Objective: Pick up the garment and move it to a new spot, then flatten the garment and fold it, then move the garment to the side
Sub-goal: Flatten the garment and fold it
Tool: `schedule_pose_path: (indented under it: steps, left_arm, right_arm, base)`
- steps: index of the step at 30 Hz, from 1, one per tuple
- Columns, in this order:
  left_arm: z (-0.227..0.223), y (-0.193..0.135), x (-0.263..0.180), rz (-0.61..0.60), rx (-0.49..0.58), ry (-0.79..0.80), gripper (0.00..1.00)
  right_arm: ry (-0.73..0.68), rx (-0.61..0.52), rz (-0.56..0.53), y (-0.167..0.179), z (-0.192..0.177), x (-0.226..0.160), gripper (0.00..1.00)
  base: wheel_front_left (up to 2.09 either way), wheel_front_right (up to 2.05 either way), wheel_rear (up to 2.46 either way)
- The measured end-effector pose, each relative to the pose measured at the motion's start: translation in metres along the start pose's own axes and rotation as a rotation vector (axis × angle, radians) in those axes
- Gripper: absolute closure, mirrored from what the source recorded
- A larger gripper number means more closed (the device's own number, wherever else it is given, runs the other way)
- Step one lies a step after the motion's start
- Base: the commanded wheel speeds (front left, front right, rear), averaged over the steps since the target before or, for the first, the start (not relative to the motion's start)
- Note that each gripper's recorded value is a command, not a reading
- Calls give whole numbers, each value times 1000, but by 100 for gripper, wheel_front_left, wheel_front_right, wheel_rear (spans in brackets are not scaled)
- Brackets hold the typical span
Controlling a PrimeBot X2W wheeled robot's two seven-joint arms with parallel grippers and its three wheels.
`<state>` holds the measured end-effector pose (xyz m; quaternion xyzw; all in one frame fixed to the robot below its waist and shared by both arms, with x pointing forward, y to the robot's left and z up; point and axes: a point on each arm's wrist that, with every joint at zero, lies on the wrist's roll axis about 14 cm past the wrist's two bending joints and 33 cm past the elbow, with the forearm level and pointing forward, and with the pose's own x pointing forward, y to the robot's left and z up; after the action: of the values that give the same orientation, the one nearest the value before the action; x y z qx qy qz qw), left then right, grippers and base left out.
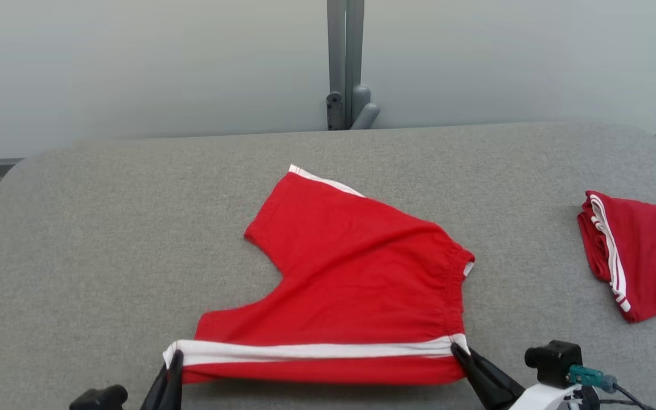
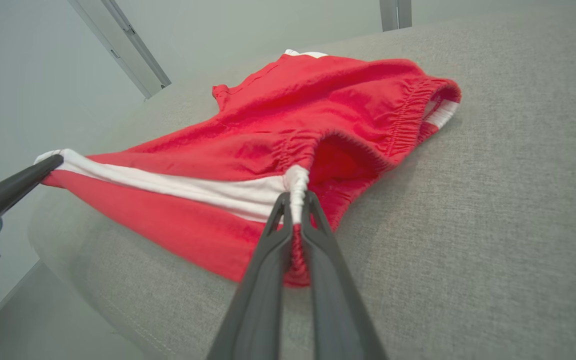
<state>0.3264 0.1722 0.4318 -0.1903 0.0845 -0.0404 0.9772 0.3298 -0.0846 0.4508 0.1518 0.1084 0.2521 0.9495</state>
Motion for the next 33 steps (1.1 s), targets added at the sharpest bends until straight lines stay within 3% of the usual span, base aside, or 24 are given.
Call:
schedule_pose_path:
  steps: [6, 12, 17, 24, 33]
  left_arm:
    - [-15, -3, -17, 0, -14, 28, 100]
    - [0, -16, -6, -51, 8, -10, 100]
    - [37, -40, 31, -158, 89, -80, 100]
    - [68, -71, 100, -280, 206, -101, 100]
    - [45, -80, 182, -324, 296, 12, 100]
  right_arm:
    - [18, 16, -9, 4, -12, -21, 100]
    - [-16, 75, -27, 4, -6, -22, 100]
    - [-118, 198, -78, -6, 19, -9, 100]
    - [-270, 277, -142, -36, 66, 19, 100]
    - [-300, 320, -215, -63, 66, 56, 100]
  base:
    - [0, 0, 0]
    - [0, 0, 0]
    - [0, 0, 0]
    - [0, 0, 0]
    - [0, 0, 0]
